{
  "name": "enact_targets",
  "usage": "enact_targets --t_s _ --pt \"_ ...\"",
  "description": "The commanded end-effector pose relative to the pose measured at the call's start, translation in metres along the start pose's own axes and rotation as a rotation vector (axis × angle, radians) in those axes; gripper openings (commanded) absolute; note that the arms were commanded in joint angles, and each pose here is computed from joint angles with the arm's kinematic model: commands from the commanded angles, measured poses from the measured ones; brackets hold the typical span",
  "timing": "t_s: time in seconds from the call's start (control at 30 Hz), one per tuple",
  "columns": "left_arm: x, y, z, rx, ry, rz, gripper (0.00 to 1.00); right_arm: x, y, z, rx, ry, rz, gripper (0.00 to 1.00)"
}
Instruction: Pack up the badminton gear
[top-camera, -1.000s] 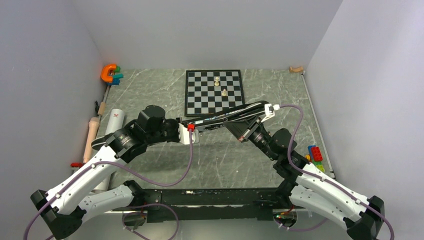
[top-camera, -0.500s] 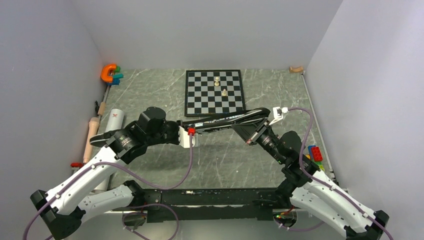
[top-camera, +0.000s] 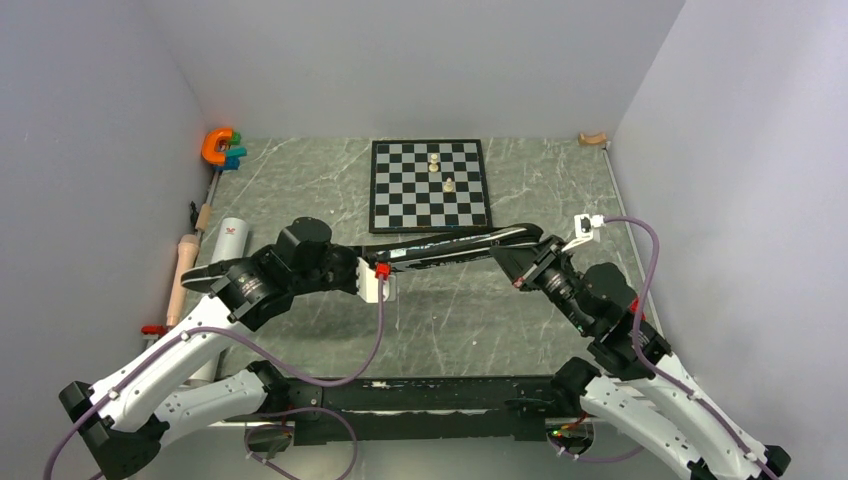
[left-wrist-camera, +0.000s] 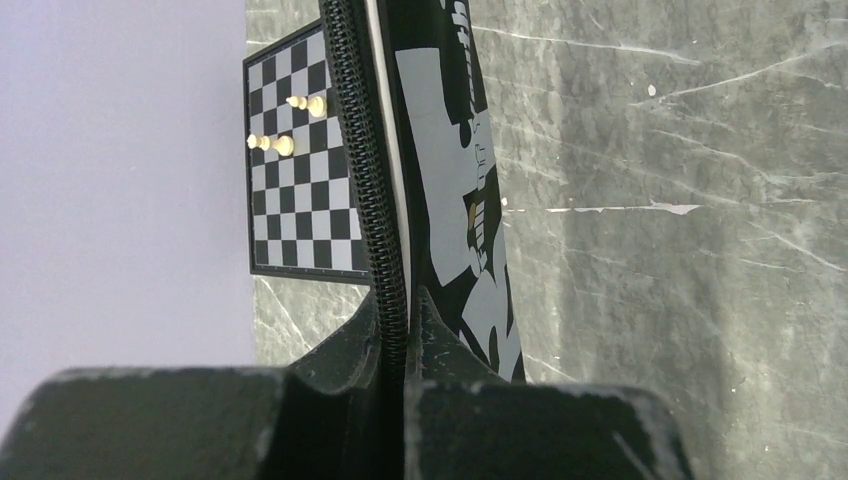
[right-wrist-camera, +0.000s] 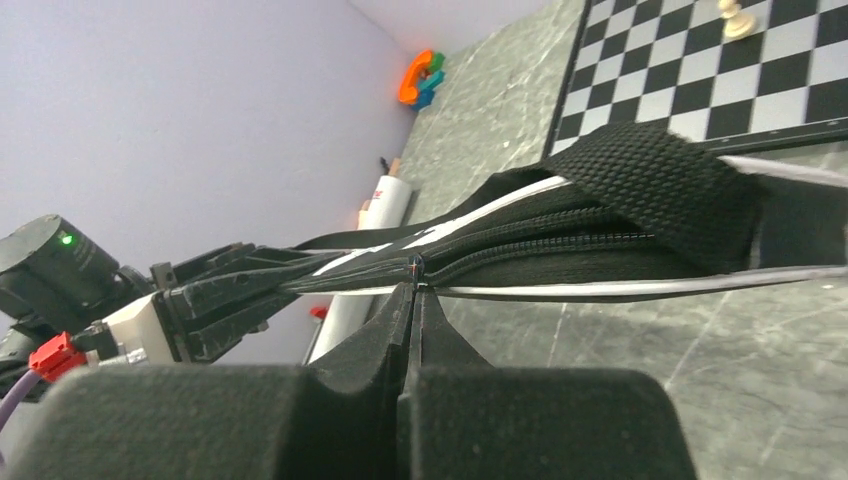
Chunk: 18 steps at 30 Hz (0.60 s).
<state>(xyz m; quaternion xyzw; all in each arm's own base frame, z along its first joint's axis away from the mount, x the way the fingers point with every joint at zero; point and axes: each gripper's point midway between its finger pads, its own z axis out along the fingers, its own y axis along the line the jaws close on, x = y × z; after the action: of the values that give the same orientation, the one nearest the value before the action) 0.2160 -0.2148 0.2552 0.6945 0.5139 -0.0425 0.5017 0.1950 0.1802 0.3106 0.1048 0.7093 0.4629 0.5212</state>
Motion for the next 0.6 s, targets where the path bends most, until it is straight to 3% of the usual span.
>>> enact_targets --t_s 0.0,0.57 --pt "-0.001 0.013 -0.011 -0.056 0.012 0.049 0.0 -0.042 0.011 -0.02 0.027 -0.128 -0.049 0.0" --pt "-0.007 0.009 -0.011 -0.022 -0.009 0.062 0.0 -0.092 -0.014 -0.072 0.218 -0.306 -0.119 0.0"
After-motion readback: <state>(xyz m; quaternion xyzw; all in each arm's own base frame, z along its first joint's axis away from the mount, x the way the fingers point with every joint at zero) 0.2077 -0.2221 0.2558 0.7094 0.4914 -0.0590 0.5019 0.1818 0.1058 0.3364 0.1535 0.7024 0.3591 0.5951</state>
